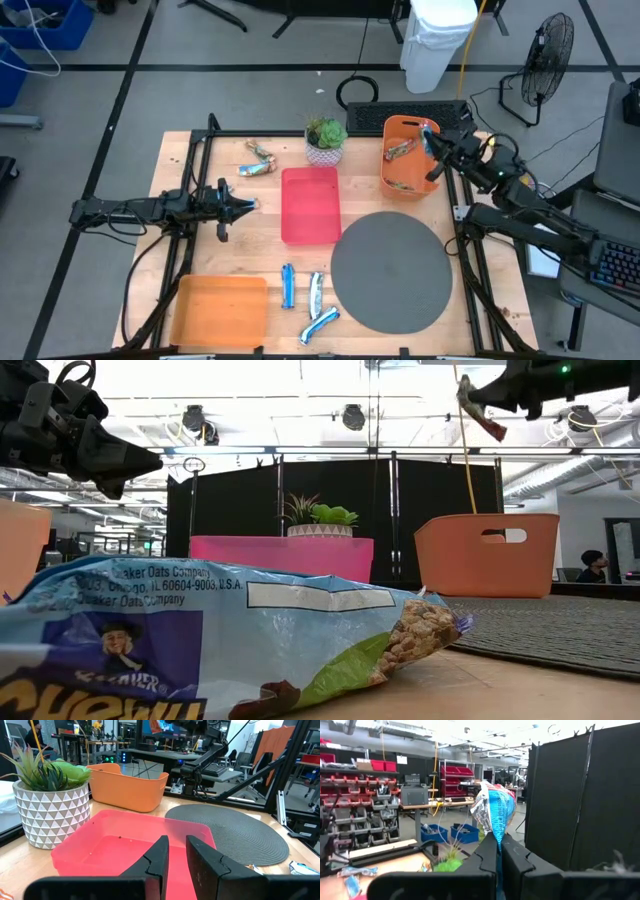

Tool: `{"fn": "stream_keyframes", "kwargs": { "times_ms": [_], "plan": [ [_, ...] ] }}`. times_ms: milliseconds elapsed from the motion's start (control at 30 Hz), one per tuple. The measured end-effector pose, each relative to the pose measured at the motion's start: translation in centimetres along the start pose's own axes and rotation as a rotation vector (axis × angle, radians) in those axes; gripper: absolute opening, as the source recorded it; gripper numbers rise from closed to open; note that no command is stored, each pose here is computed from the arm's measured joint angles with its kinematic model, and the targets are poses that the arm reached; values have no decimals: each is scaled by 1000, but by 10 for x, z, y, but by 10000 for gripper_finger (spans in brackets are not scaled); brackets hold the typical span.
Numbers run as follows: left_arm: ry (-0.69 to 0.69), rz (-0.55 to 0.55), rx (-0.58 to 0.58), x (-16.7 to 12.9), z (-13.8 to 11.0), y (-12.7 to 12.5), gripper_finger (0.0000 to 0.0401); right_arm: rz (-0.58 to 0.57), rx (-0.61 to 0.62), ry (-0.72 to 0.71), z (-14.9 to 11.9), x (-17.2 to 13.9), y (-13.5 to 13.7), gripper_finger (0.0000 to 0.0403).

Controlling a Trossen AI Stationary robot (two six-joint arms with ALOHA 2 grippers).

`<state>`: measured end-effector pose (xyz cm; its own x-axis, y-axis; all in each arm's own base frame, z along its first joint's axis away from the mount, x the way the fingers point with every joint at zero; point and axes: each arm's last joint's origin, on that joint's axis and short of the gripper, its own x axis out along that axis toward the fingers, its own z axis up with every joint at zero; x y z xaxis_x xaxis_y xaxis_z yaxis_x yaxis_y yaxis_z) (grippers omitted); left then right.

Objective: Pick and place Granola Bars by type
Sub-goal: Put the green/red granola bar into the top right orange bin

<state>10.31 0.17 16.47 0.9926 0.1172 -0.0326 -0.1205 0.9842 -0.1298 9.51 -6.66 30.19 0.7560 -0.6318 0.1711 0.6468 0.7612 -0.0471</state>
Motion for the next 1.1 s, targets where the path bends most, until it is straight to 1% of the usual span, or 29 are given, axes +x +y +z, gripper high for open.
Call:
{"fn": "stream_keyframes", "kwargs": {
  "times_ms": [133,233,367,467,533,600,667,833,967,1100],
  "plan": [
    [0,0,0,0,0,0,72,-24,1,1,13,5,-1,0],
    [0,0,0,0,0,0,72,-20,-5,49,21,11,-1,0],
    [0,0,0,0,0,0,72,-15,-18,158,27,22,0,0],
    [0,0,0,0,0,0,72,-47,-44,259,29,32,0,0],
    [0,0,0,0,0,0,72,-78,-93,332,28,38,-1,0],
    [0,0,0,0,0,0,72,-118,-144,396,24,43,-2,0],
    [0,0,0,0,0,0,72,-145,-171,452,18,48,-4,0],
    [0,0,0,0,0,0,72,-191,-180,601,-2,58,-12,0],
    [0,0,0,0,0,0,72,-224,-157,732,-19,64,-19,0],
    [0,0,0,0,0,0,72,-186,-103,849,-34,68,-22,0]
  ]
}}
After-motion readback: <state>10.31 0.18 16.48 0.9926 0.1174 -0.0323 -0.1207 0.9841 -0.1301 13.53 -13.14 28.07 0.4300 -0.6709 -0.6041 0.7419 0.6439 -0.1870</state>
